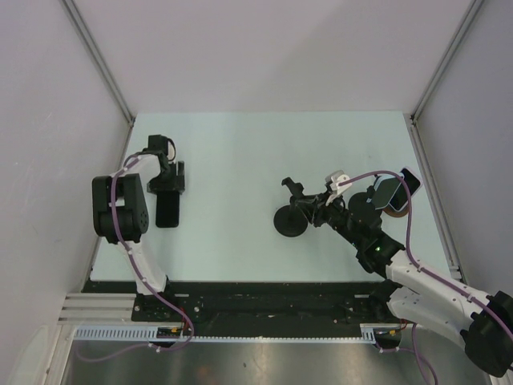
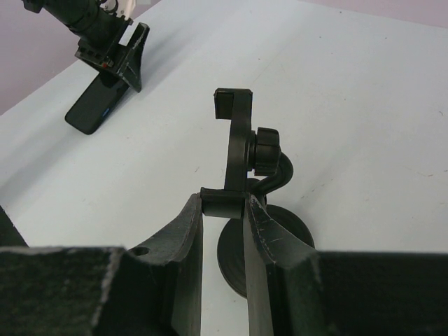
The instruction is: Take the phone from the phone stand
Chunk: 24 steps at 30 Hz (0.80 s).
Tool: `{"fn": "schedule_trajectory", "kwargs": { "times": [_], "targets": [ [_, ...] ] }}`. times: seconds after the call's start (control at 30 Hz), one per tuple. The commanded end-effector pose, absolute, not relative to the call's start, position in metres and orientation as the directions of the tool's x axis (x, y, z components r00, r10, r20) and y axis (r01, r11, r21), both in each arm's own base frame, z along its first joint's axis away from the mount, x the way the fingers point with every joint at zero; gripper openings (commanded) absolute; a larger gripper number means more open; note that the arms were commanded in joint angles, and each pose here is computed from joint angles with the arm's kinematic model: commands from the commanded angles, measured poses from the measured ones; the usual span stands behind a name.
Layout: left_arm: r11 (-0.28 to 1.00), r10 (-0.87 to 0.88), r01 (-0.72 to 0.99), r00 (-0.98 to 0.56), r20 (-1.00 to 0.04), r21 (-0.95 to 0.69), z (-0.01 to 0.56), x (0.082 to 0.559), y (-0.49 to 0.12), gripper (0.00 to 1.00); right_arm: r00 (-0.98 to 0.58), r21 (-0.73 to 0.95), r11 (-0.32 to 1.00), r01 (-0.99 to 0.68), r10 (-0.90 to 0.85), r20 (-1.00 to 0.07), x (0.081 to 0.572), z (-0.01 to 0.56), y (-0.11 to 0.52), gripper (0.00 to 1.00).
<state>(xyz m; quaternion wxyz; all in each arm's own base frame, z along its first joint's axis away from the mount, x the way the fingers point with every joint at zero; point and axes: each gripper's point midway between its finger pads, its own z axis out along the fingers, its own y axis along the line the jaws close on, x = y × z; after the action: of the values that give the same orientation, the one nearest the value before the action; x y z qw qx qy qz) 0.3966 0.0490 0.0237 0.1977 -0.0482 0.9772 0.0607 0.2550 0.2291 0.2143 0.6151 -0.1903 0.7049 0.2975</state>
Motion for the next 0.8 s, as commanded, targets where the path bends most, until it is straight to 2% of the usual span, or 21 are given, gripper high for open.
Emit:
{"fn": "schedule_trajectory", "kwargs": {
  "times": [0.0,0.17,0.2,0.4,0.6,0.77],
  "targets": [
    [0.992,-0.023,-0.068,-0.926,-0.378,0.104,0.026,0.398,0.05,0.32,-0.166,0.189,0.74,-0.646,0.105,-0.98,0.254,0.215,0.232,0.0],
    [0.994,-0.013,-0.052,-0.931,-0.365,0.097,0.021,0.395,0.049,0.46,-0.166,0.188,0.738,-0.649,0.104,-0.981,0.254,0.214,0.232,0.0],
    [0.994,-0.01,-0.049,-0.931,-0.364,0.097,0.021,0.394,0.049,0.53,-0.165,0.188,0.736,-0.65,0.104,-0.981,0.254,0.215,0.232,0.0],
    [0.996,-0.002,-0.035,-0.932,-0.362,0.085,0.021,0.391,0.045,0.76,-0.158,0.186,0.736,-0.651,0.108,-0.981,0.253,0.217,0.231,0.0],
    [0.999,0.004,-0.015,-0.939,-0.344,0.052,0.013,0.388,0.041,0.89,-0.151,0.183,0.735,-0.653,0.111,-0.982,0.251,0.22,0.23,0.0],
    [0.999,0.004,-0.009,-0.942,-0.336,0.037,0.01,0.387,0.04,0.95,-0.138,0.178,0.734,-0.655,0.115,-0.984,0.251,0.224,0.229,0.0]
  ]
}}
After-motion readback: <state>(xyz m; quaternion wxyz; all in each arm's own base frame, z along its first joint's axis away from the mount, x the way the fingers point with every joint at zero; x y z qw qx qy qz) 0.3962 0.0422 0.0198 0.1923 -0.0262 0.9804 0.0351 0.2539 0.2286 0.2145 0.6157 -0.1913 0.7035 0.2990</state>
